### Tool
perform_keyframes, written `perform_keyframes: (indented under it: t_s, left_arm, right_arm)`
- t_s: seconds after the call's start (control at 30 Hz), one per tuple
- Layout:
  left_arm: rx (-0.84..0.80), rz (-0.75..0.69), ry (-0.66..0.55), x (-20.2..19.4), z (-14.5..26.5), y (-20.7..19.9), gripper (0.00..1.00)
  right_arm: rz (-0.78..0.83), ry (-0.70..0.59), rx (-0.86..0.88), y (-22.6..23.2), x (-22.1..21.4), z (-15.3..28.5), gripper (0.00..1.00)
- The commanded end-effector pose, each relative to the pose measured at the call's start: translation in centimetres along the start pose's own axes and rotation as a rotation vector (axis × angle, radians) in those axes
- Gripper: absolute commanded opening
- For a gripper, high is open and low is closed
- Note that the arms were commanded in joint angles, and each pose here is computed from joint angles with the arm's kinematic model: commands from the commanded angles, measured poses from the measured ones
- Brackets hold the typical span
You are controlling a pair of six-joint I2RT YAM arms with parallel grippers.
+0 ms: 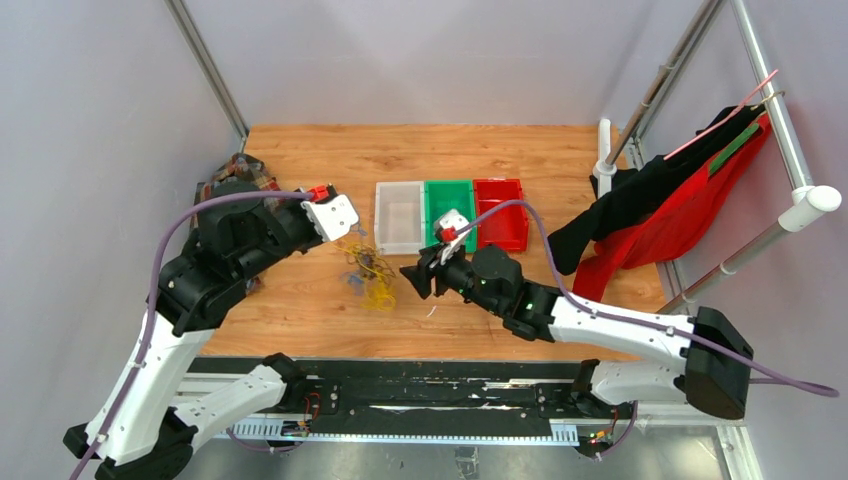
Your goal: Untangle the cables
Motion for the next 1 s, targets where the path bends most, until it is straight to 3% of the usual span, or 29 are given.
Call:
perform_keyframes:
  t_s: [0.0, 0.17, 0.23, 0.3, 0.43, 0.67, 0.7, 0.73, 0.8, 0.87, 0.97]
  left_arm:
    - [-0.052, 0.008, -0.027, -0.3, 0.2, -0.9, 0.00]
    - [-0.073, 0.009, -0.014, -0.9, 0.1, -1.5, 0.00]
    - [-0.079, 0.011, -0.020, -0.9, 0.2, -1.7, 0.00]
    - [-0.084, 0.015, -0.022, -1.0, 0.2, -1.8, 0.00]
    - [-0.101, 0.022, -0.016, -1.3, 0.2, -2.2, 0.00]
    - [-0.124, 0.035, 0.035, -3.1, 0.0, -3.7, 0.01]
    - [-0.133, 0.035, 0.054, -3.7, -0.1, -4.2, 0.07]
    - [-0.149, 0.034, 0.078, -4.5, -0.2, -4.8, 0.21]
    - [-0.196, 0.022, 0.122, -6.0, -0.3, -6.2, 0.57]
    - [-0.236, 0.035, 0.145, -6.9, -0.4, -7.3, 0.82]
    - [-0.320, 0.087, 0.098, -6.3, -0.1, -8.1, 0.92]
  right_arm:
    - [0.096, -0.140, 0.104, 2.0, 1.8, -2.0, 0.57]
    - [0.129, -0.152, 0.094, 2.4, 1.7, -4.4, 0.55]
    - [0.140, -0.132, 0.076, 2.3, 1.7, -5.0, 0.49]
    - [0.131, -0.113, 0.057, 2.1, 1.6, -5.3, 0.38]
    - [0.109, -0.108, 0.039, 1.8, 1.8, -5.2, 0.03]
    - [0.097, -0.118, -0.012, 1.0, 2.2, -3.6, 0.01]
    - [0.098, -0.126, -0.021, 0.9, 2.5, -3.3, 0.01]
    - [0.096, -0.136, -0.026, 0.7, 2.7, -3.0, 0.01]
    - [0.095, -0.151, -0.021, 0.7, 3.4, -2.4, 0.01]
    - [0.095, -0.162, -0.008, 0.9, 4.2, -2.0, 0.01]
    - [0.092, -0.166, 0.028, 1.3, 5.0, -1.6, 0.01]
Point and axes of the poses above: each gripper's point midway between its finger pads, its own z axis back along the fingers, its own y axis along the line the jaws close on, x = y × z, the point moved 9 cm from there along z, back along the fingers, and after that the axes turned 1 degree about -z, right-handed, at the moved point
